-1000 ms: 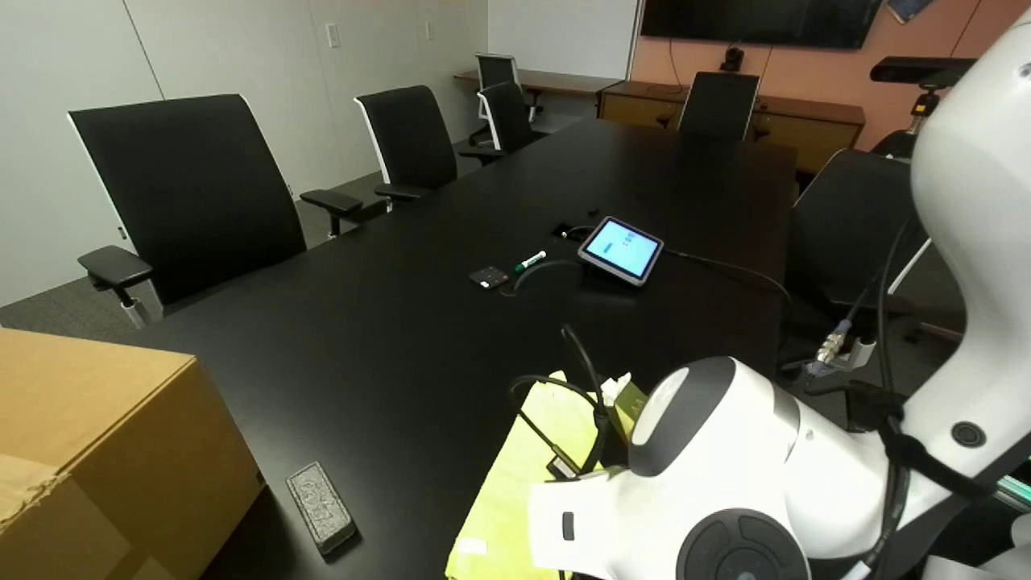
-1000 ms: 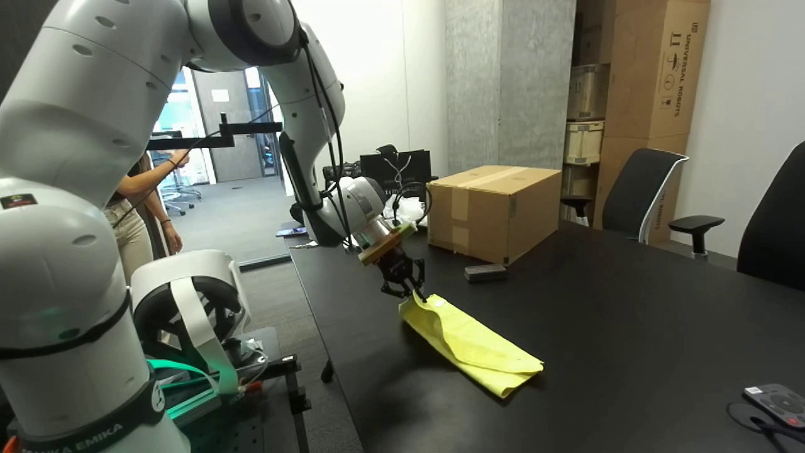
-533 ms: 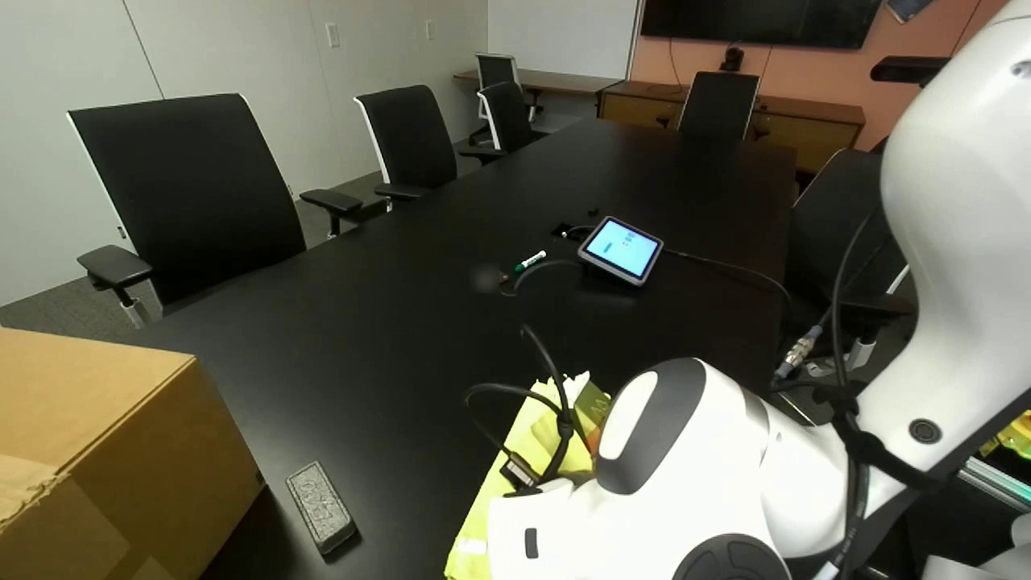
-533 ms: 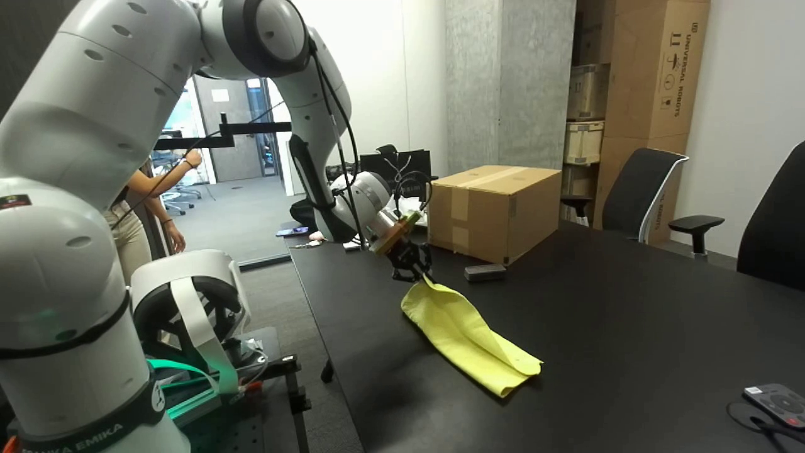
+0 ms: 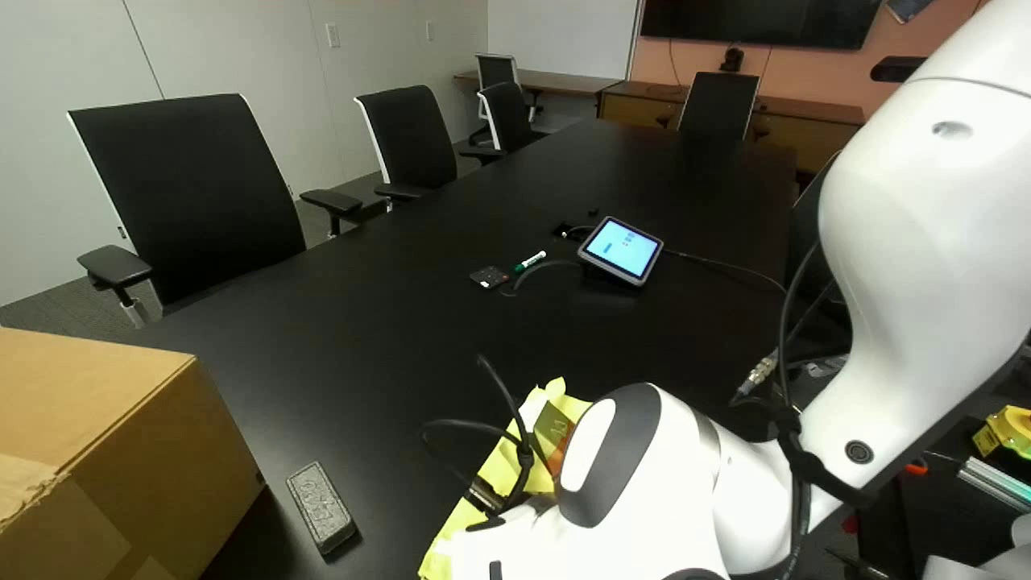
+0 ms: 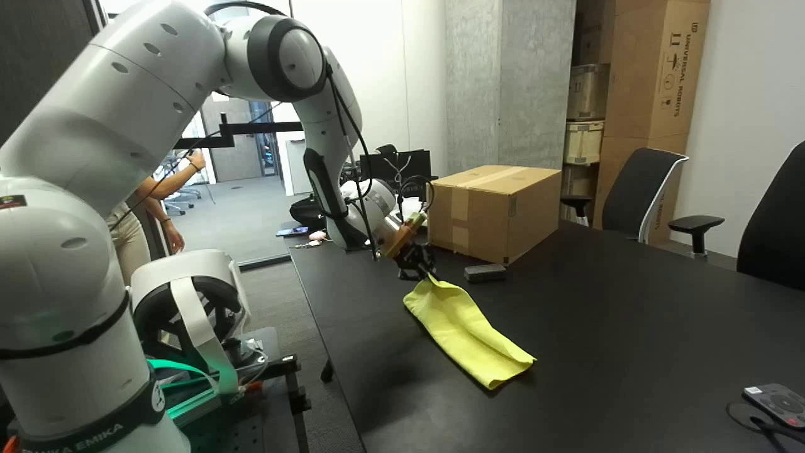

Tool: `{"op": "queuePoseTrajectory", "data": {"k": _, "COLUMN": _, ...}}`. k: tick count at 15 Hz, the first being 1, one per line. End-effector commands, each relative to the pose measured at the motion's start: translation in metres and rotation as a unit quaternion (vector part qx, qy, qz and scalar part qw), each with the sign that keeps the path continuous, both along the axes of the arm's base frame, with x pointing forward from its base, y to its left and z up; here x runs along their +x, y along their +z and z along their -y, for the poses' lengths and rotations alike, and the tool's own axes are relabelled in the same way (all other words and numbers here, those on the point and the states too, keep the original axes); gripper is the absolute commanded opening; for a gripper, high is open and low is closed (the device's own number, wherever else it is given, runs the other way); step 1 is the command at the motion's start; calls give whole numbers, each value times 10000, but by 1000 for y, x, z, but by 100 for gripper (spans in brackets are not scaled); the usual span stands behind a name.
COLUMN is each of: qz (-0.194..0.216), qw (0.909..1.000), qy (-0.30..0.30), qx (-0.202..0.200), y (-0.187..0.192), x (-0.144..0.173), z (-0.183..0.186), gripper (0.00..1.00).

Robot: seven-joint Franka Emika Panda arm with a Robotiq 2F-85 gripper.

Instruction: Fold the yellow towel in half from bottom to top

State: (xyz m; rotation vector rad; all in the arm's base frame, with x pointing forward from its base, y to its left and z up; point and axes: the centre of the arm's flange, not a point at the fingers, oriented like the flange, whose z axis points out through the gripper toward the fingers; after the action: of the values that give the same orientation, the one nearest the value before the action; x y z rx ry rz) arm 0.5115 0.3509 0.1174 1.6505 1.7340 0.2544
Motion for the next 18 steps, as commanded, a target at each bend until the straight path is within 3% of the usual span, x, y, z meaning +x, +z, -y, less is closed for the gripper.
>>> {"op": "queuePoseTrajectory", "data": {"k": 1, "qz": 101, "qw": 9996, "qy": 257, "qx": 81, "y": -5, "x": 15, "z": -15, "gripper": 13}}
{"op": "queuePoseTrajectory", "data": {"k": 3, "qz": 237, "qw": 9992, "qy": 274, "qx": 179, "y": 1, "x": 17, "z": -25, "gripper": 38}}
{"op": "queuePoseTrajectory", "data": {"k": 5, "qz": 280, "qw": 9986, "qy": 270, "qx": 351, "y": 8, "x": 18, "z": -37, "gripper": 44}}
{"op": "queuePoseTrajectory", "data": {"k": 9, "qz": 387, "qw": 9968, "qy": 159, "qx": 677, "y": 23, "x": 17, "z": -55, "gripper": 75}}
{"op": "queuePoseTrajectory", "data": {"k": 12, "qz": 298, "qw": 9971, "qy": -97, "qx": 687, "y": 32, "x": 18, "z": -49, "gripper": 97}}
{"op": "queuePoseTrajectory", "data": {"k": 15, "qz": 58, "qw": 9961, "qy": -692, "qx": 542, "y": 41, "x": 15, "z": -24, "gripper": 100}}
{"op": "queuePoseTrajectory", "data": {"k": 18, "qz": -323, "qw": 9862, "qy": -1586, "qx": 362, "y": 54, "x": 7, "z": 14, "gripper": 100}}
